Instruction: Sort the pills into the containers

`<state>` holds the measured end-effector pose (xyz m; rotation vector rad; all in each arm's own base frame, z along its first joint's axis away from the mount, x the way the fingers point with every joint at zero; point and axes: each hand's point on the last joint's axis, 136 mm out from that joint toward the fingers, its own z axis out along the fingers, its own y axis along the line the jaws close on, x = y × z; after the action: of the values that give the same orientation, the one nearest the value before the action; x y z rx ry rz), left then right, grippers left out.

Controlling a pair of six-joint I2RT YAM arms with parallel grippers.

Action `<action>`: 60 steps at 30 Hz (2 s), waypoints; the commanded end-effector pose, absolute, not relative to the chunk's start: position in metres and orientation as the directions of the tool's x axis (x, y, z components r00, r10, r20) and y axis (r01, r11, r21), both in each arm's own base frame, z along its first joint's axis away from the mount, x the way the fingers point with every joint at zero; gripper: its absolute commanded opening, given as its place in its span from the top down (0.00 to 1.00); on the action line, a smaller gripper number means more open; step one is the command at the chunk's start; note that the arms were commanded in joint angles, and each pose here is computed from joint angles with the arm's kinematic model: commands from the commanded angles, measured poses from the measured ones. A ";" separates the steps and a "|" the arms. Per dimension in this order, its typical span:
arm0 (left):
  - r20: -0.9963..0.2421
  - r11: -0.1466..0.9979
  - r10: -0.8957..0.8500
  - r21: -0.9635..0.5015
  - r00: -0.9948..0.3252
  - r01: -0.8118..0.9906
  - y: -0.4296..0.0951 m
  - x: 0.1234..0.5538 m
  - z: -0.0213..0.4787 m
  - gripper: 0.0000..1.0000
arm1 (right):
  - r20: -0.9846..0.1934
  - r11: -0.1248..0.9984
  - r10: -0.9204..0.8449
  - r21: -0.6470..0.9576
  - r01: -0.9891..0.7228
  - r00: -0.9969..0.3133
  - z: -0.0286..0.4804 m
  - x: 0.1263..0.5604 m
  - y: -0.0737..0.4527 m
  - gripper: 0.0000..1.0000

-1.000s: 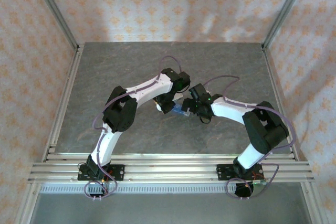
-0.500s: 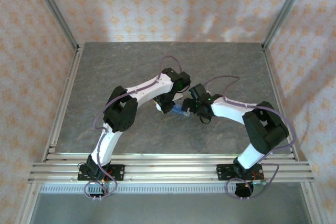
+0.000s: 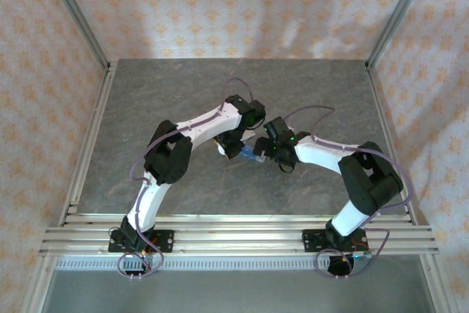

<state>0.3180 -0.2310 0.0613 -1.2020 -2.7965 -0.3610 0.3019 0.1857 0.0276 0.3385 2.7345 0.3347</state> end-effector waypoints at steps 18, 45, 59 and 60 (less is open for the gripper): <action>0.103 0.693 0.697 0.160 -0.710 0.703 -0.240 0.305 0.050 1.00 | -0.212 0.953 0.282 0.175 0.248 -0.936 -0.022 0.276 0.169 0.02; -0.361 0.776 0.614 0.118 -0.702 0.619 -0.257 0.316 0.052 1.00 | -0.191 0.952 0.288 0.168 0.258 -0.938 -0.030 0.275 0.170 0.02; -0.573 0.793 0.539 0.098 -0.618 0.601 -0.259 0.318 0.080 1.00 | -0.193 0.952 0.285 0.174 0.254 -0.939 -0.025 0.278 0.172 0.02; -0.588 0.796 0.531 0.098 -0.611 0.598 -0.259 0.318 0.083 1.00 | -0.193 0.952 0.285 0.174 0.253 -0.939 -0.024 0.278 0.173 0.02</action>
<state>0.3086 -0.2501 0.0623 -1.2553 -3.4380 0.1337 0.3039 0.1848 0.0211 0.3861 2.7474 0.3143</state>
